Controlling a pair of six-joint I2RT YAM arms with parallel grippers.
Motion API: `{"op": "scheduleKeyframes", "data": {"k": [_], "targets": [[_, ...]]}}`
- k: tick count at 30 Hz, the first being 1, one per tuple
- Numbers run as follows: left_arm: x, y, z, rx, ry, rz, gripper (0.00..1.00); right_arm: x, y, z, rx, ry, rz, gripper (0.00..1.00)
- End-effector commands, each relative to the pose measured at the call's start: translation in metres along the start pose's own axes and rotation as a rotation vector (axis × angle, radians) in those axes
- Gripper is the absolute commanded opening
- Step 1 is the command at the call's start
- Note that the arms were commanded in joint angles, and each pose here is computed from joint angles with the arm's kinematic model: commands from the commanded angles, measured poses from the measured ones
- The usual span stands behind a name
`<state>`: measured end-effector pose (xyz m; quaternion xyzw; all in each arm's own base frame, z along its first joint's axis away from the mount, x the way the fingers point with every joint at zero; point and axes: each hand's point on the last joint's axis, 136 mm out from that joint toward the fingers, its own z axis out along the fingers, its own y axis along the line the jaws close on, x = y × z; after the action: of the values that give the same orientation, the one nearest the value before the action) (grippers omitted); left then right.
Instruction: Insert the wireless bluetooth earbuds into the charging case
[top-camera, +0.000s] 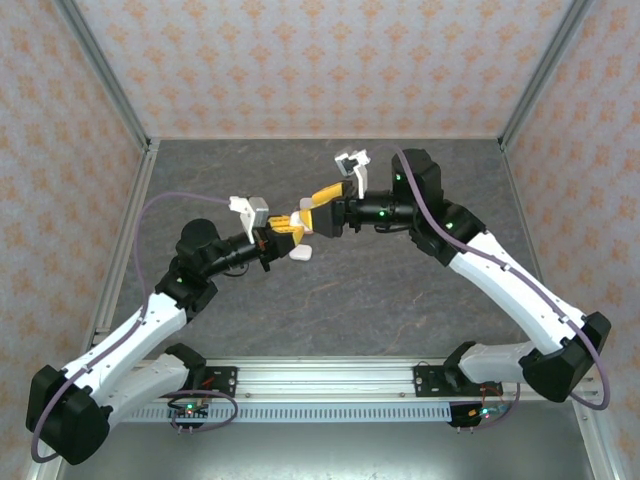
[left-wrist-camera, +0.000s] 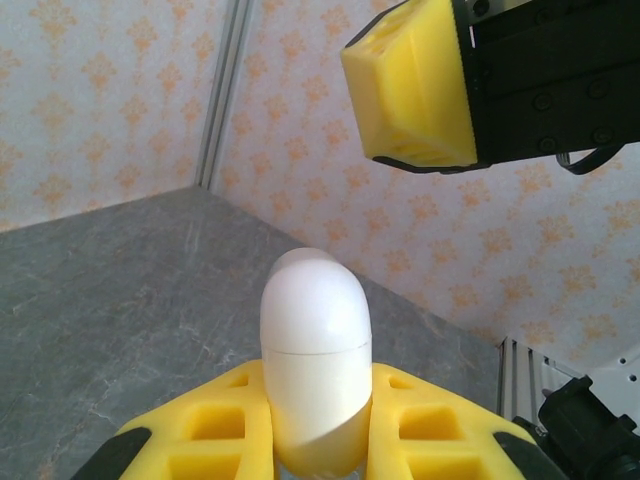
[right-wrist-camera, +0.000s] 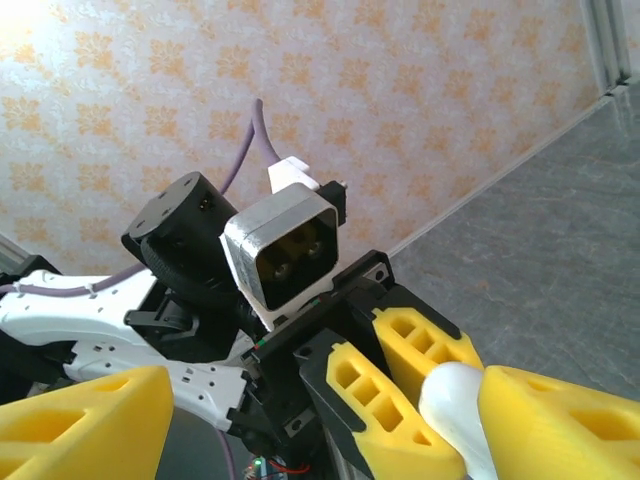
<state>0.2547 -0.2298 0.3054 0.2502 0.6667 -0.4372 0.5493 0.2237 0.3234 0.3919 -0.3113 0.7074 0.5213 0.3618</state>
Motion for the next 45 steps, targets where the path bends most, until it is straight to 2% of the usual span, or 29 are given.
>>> {"op": "scheduleKeyframes", "data": {"k": [1, 5, 9, 13, 18, 27, 37, 45], "targets": [[-0.015, -0.004, -0.002, -0.014, -0.02, 0.04, 0.0, -0.001, -0.014, -0.012, 0.135, -0.021, -0.044, 0.83], [0.002, 0.004, -0.002, -0.048, 0.041, 0.0, 0.0, -0.009, -0.042, -0.03, 0.336, -0.088, -0.065, 0.9], [0.032, 0.018, -0.006, -0.112, 0.12, -0.082, 0.0, -0.018, -0.068, -0.057, 0.535, -0.205, -0.066, 1.0], [0.071, 0.03, -0.014, -0.174, 0.199, -0.198, 0.0, -0.019, -0.091, -0.076, 0.657, -0.296, -0.032, 0.99], [0.116, 0.042, -0.025, -0.242, 0.27, -0.335, 0.0, -0.014, -0.103, -0.08, 0.701, -0.307, -0.015, 0.99], [0.183, 0.056, -0.032, -0.312, 0.434, -0.498, 0.0, -0.008, -0.113, -0.076, 0.731, -0.279, -0.004, 0.99], [0.215, 0.08, -0.022, -0.397, 0.49, -0.583, 0.0, -0.003, -0.116, -0.077, 0.75, -0.258, -0.002, 0.99], [0.238, 0.084, -0.014, -0.387, 0.559, -0.655, 0.0, -0.002, -0.118, -0.078, 0.761, -0.252, -0.007, 0.99]]}}
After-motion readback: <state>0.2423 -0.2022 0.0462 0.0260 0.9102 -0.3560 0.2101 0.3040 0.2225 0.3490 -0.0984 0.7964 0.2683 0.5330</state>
